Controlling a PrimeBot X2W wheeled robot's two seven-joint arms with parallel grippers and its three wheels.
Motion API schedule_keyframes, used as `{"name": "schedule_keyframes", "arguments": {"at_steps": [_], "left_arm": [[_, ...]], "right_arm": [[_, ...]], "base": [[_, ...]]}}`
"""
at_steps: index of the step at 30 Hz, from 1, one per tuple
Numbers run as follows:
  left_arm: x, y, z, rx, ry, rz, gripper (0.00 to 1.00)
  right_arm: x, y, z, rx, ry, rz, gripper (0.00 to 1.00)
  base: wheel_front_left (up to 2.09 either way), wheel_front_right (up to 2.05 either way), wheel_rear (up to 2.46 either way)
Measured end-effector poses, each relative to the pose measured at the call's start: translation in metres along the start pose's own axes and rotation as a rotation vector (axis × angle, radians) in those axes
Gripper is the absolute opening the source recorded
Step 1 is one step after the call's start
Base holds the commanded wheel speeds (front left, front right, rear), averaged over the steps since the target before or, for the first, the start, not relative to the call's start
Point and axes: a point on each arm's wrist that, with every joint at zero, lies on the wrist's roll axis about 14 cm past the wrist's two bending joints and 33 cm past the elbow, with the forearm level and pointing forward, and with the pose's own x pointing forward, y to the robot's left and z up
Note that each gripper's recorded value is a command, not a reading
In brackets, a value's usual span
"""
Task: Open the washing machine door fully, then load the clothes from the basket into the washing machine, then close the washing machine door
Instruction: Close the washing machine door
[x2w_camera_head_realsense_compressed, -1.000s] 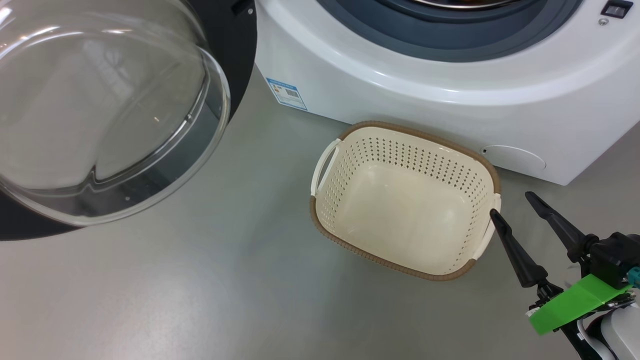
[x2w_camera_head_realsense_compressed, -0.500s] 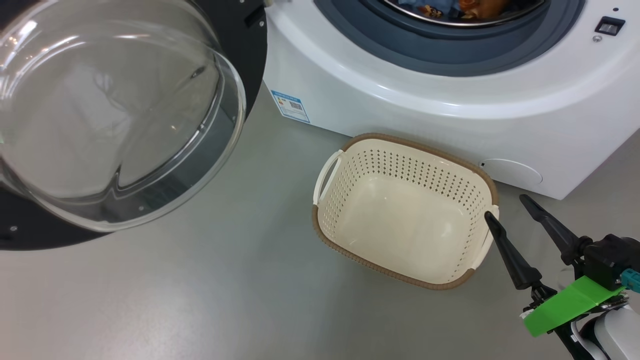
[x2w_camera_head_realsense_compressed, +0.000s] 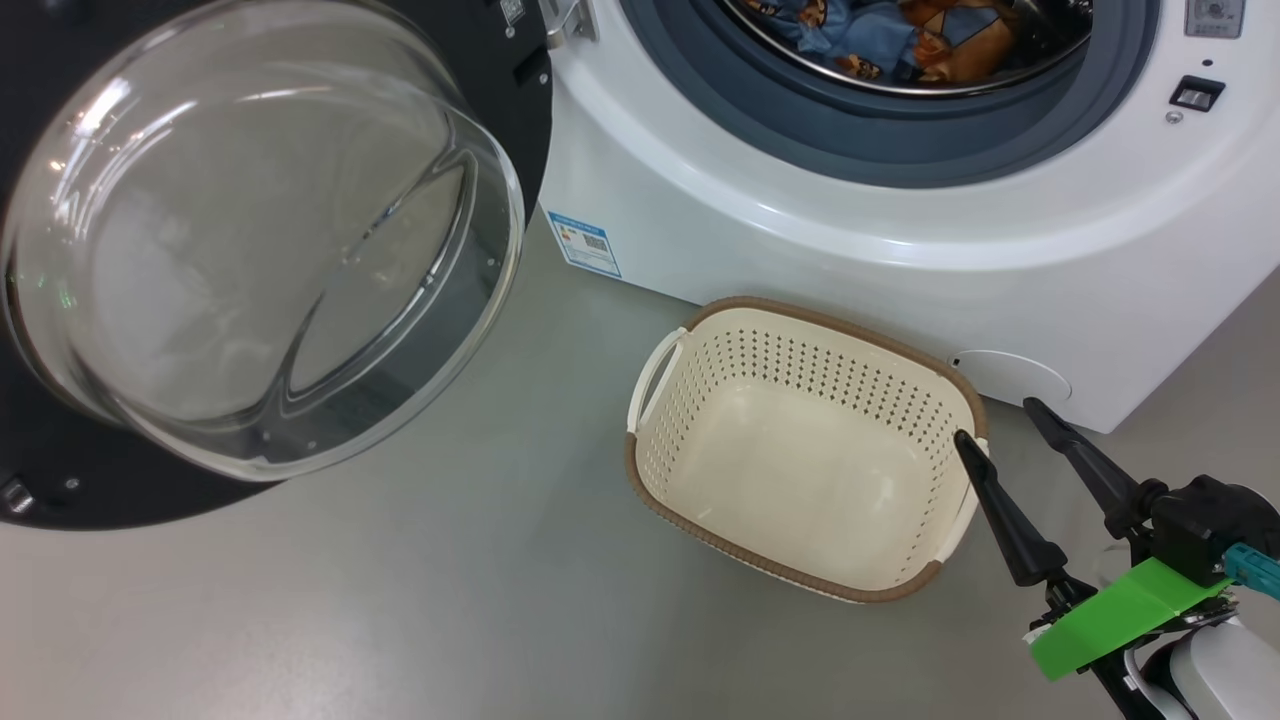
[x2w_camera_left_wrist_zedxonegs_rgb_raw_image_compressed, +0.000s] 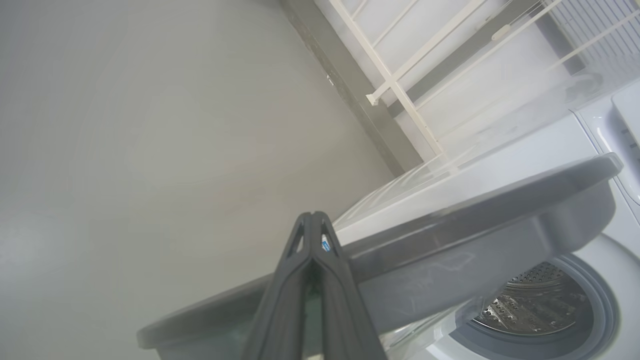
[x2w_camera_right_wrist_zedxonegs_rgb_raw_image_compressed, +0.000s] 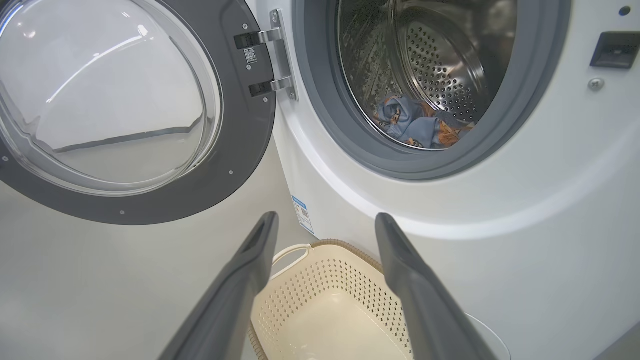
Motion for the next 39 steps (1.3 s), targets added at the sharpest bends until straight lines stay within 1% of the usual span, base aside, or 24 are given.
{"name": "schedule_keyframes", "arguments": {"at_steps": [9,14,19,29,34,39], "left_arm": [[-0.009,-0.006,-0.011,0.009,0.083,-0.031,0.00],[-0.014,-0.009,-0.016,0.034,0.126,-0.047,0.00],[-0.019,-0.016,-0.021,0.038,0.172,-0.083,0.00],[-0.026,-0.025,-0.030,0.061,0.254,-0.124,0.00],[-0.029,-0.036,-0.038,0.081,0.304,-0.173,0.00],[-0.029,-0.048,-0.058,0.102,0.379,-0.227,0.00]], "right_arm": [[-0.002,0.007,0.010,0.001,-0.022,-0.006,1.00],[-0.004,0.009,0.015,-0.003,-0.034,-0.013,1.00],[-0.005,0.010,0.021,-0.006,-0.046,-0.020,1.00],[-0.011,0.010,0.023,0.000,-0.051,-0.040,1.00],[-0.013,0.007,0.028,-0.006,-0.063,-0.055,1.00],[-0.019,0.008,0.028,-0.008,-0.060,-0.066,1.00]], "base": [[0.00,0.00,0.00],[0.00,0.00,0.00],[0.00,0.00,0.00],[0.00,0.00,0.00],[0.00,0.00,0.00],[0.00,0.00,0.00]]}}
